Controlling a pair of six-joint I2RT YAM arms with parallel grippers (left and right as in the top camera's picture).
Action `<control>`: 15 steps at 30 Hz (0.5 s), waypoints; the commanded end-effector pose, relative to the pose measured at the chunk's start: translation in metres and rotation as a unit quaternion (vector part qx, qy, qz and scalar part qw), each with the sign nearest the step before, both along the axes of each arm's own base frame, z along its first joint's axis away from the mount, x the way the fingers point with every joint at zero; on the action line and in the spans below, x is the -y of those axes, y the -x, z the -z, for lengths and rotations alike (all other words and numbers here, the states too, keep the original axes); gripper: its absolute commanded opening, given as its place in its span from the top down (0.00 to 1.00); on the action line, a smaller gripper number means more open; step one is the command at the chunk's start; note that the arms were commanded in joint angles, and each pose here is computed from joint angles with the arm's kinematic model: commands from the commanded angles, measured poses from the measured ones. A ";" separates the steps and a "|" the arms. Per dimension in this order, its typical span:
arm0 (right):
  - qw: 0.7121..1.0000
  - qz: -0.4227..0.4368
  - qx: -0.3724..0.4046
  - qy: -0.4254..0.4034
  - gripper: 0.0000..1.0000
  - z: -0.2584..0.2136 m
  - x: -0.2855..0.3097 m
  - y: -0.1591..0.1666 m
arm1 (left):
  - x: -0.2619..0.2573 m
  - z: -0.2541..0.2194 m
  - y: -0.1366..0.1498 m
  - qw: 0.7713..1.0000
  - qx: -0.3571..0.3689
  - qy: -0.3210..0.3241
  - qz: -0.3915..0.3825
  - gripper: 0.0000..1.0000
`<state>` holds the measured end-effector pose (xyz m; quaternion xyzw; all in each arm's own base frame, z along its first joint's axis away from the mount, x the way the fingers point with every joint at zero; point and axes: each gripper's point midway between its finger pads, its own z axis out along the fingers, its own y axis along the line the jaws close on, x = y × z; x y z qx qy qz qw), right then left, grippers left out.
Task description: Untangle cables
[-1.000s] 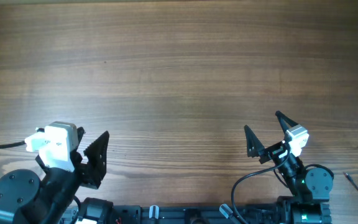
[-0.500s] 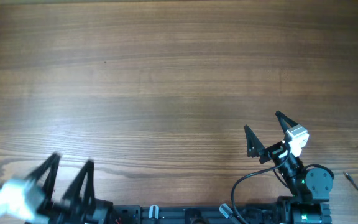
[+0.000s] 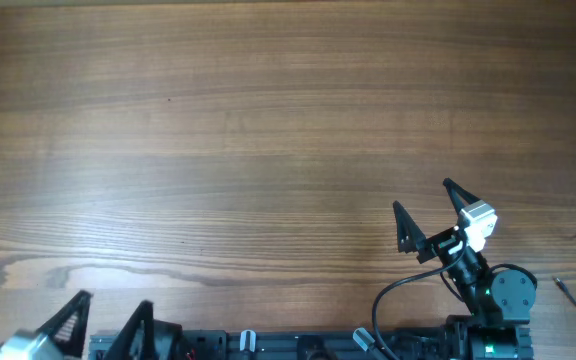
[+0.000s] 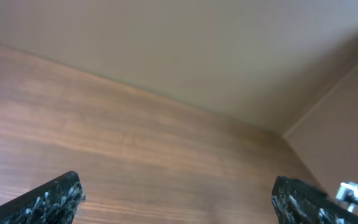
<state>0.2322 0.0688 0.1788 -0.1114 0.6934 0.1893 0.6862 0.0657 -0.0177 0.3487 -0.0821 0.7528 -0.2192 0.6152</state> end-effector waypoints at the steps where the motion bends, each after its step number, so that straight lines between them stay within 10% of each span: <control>1: 1.000 0.002 0.006 -0.007 0.00 -0.004 0.000 0.001 | 0.003 0.024 -0.024 0.999 -0.022 -0.023 -0.004 0.00; 15: 1.000 0.002 0.006 -0.007 0.00 -0.004 0.000 0.001 | 0.054 0.059 -0.120 0.993 0.074 -0.023 0.085 0.00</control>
